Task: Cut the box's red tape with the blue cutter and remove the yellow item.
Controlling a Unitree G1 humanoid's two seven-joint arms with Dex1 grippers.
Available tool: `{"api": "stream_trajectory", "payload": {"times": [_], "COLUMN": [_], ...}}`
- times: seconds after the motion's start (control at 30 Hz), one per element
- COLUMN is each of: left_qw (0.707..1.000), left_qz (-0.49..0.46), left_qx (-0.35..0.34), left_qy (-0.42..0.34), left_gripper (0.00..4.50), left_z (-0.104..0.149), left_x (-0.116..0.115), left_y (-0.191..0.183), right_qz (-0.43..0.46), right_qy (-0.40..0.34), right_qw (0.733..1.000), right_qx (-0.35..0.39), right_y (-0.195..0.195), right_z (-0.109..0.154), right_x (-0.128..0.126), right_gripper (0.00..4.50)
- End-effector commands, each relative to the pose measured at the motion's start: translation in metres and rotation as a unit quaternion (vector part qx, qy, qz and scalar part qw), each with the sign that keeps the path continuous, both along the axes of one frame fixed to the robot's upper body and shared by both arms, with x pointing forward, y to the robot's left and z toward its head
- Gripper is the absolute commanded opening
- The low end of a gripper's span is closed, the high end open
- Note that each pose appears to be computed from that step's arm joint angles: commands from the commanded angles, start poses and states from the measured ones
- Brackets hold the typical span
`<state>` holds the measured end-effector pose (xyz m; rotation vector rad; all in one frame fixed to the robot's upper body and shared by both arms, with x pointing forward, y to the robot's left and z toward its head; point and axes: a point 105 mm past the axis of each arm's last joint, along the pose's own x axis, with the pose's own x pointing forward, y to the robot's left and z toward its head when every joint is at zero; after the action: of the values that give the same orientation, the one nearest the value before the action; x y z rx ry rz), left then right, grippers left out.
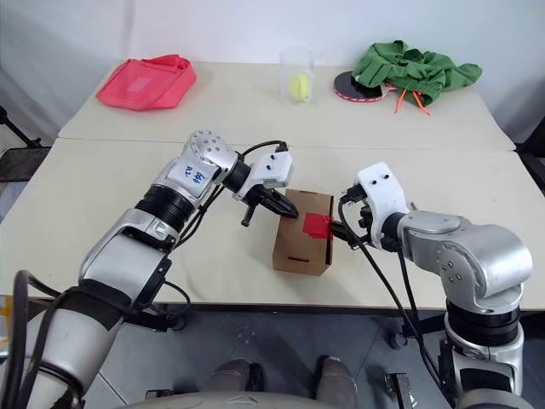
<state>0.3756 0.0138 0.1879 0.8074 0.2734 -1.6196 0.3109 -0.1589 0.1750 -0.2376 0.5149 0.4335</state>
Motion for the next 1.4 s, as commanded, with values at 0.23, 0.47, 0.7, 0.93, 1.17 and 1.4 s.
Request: {"api": "stream_trajectory", "payload": {"times": [0.23,0.47,0.7,0.93,1.17,1.4], "left_qw": [1.000,0.999,0.999,0.999,0.999,1.000], "left_qz": [-0.001,-0.008,-0.013,-0.013,-0.014,-0.013], "left_qx": [0.027,0.031,0.030,0.030,0.030,0.029], "left_qy": [-0.005,-0.004,-0.002,0.000,0.003,0.005], "left_gripper": [0.00,0.00,0.00,0.00,0.00,0.00], "left_z": [-0.006,-0.008,-0.009,-0.009,-0.011,-0.011], "left_x": [0.001,-0.001,-0.002,-0.003,-0.004,-0.005], "left_y": [-0.001,-0.003,-0.003,-0.002,-0.001,-0.001], "right_qz": [0.009,0.012,-0.007,-0.011,0.013,0.031], "right_qy": [0.030,0.052,0.120,0.144,0.145,0.127], "right_qw": [0.999,0.998,0.986,0.976,0.985,0.991], "right_qx": [-0.022,-0.036,-0.113,-0.163,-0.095,-0.014], "right_y": [0.000,0.002,-0.026,-0.050,-0.044,-0.036], "right_z": [-0.012,-0.023,-0.055,-0.064,-0.054,-0.033], "right_x": [-0.007,-0.007,-0.019,-0.028,-0.035,-0.037], "right_gripper": [4.44,4.44,4.44,4.44,4.44,4.44]}}
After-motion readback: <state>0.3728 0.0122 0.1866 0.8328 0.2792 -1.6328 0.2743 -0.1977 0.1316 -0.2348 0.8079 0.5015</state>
